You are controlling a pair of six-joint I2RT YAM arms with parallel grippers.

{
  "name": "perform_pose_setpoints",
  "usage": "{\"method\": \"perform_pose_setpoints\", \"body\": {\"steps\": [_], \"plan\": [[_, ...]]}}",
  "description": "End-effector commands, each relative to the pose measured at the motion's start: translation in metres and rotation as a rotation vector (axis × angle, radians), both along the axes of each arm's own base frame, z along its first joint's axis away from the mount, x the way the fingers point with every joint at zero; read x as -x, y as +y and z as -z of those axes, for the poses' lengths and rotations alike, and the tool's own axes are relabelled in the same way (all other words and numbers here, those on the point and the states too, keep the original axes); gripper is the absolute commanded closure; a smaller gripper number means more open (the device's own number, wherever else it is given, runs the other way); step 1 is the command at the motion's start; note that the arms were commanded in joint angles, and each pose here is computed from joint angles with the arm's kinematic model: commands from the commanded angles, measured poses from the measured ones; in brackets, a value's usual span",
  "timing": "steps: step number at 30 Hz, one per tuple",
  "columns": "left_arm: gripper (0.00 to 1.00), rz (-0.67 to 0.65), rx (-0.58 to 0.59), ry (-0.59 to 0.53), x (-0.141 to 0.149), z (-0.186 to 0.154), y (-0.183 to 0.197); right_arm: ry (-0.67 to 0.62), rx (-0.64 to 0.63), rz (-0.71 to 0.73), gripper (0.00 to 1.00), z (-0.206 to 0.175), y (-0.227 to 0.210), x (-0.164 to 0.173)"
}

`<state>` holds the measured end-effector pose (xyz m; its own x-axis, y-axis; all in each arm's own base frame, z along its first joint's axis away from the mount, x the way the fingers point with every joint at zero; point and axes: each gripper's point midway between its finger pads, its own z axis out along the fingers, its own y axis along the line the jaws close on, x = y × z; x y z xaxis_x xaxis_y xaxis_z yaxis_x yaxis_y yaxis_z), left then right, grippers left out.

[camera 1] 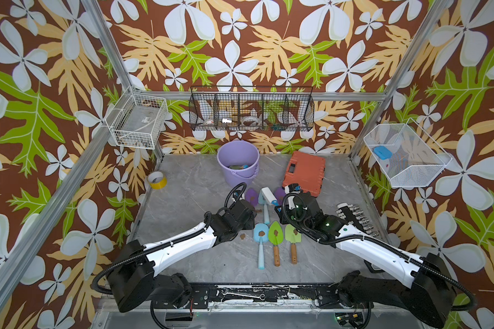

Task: Brush the soil off the hand trowel and place it into the bucket
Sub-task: Pick up the hand trowel from the center of the board.

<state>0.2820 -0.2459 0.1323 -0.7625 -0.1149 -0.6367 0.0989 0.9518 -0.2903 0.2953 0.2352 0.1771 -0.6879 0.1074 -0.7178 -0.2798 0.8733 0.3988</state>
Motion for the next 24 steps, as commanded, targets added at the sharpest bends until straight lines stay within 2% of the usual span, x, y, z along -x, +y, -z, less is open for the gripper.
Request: {"method": "perform_pose_setpoints", "body": {"steps": [1, 6, 13, 24], "plan": [[0.37, 0.024, 0.068, -0.014, -0.010, -0.003, -0.024, -0.025, 0.014, 0.041, 1.00, -0.004, -0.008, -0.003], [0.38, 0.027, 0.006, 0.015, -0.020, 0.015, -0.035, -0.036, 0.014, 0.056, 1.00, -0.005, -0.014, -0.001], [0.39, -0.024, -0.172, 0.052, -0.035, 0.047, -0.027, -0.045, 0.029, 0.046, 1.00, -0.005, -0.015, 0.000], [0.43, -0.032, -0.227, 0.089, -0.039, 0.079, -0.028, -0.046, 0.033, 0.052, 1.00, -0.001, -0.021, 0.002]]}}
